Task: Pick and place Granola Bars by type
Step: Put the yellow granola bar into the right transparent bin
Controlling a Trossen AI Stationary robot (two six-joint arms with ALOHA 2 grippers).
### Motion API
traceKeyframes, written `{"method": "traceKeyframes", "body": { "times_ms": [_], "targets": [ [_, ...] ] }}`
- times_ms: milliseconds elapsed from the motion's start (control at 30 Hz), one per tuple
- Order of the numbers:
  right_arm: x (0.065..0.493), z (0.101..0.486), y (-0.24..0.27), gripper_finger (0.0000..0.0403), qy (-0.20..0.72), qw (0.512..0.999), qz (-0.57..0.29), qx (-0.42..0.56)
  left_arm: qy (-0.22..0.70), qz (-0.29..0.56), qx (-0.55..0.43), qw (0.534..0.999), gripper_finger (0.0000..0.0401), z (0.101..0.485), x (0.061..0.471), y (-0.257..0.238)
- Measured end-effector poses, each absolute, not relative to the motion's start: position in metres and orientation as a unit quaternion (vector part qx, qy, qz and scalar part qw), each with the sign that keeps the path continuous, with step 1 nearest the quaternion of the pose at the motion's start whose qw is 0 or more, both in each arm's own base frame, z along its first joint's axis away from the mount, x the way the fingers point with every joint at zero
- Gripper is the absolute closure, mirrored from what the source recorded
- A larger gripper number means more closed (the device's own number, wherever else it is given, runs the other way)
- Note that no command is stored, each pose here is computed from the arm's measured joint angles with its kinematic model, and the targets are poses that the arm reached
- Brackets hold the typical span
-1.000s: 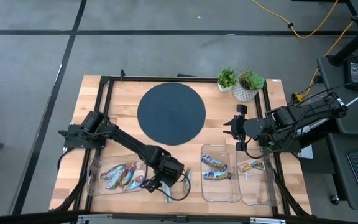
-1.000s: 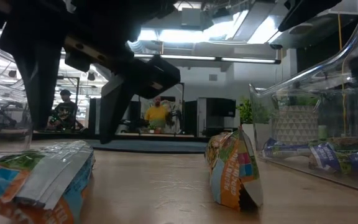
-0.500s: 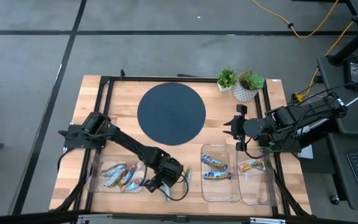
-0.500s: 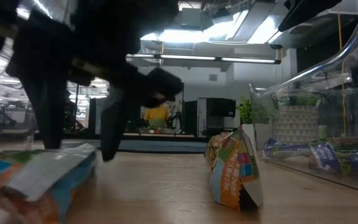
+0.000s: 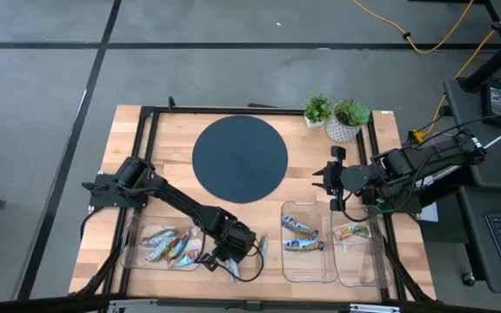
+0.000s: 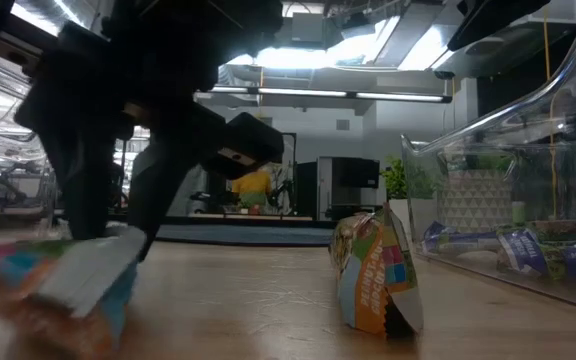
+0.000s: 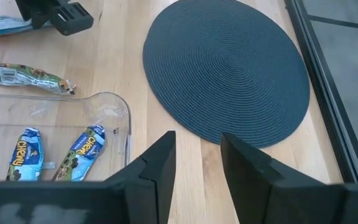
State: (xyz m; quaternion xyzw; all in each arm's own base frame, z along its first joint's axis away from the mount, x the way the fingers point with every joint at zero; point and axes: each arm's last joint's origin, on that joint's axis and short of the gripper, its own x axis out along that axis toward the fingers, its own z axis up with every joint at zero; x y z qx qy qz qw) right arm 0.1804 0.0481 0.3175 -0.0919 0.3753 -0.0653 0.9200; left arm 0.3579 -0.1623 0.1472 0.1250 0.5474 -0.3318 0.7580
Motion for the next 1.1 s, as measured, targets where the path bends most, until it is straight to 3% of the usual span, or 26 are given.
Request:
{"method": "traceKeyframes", "body": {
  "times_ms": [167, 533, 800, 1100],
  "targets": [
    [0.180, 0.317, 0.048, 0.0273, 0.375, 0.920, -0.065, -0.092, 0.549, -0.331, 0.124, 0.758, 0.0390, 0.148, 0.358, -0.162],
    [0.180, 0.317, 0.048, 0.0273, 0.375, 0.920, -0.065, -0.092, 0.586, -0.302, 0.107, 0.744, 0.0400, 0.173, 0.364, -0.142],
    [0.180, 0.317, 0.048, 0.0273, 0.378, 0.919, -0.064, -0.096, 0.541, -0.223, 0.134, 0.800, 0.0401, 0.223, 0.371, -0.114],
    [0.183, 0.320, 0.049, 0.0273, 0.361, 0.922, -0.047, -0.131, 0.444, -0.019, 0.135, 0.886, 0.0400, 0.302, 0.359, -0.080]
  ]
}}
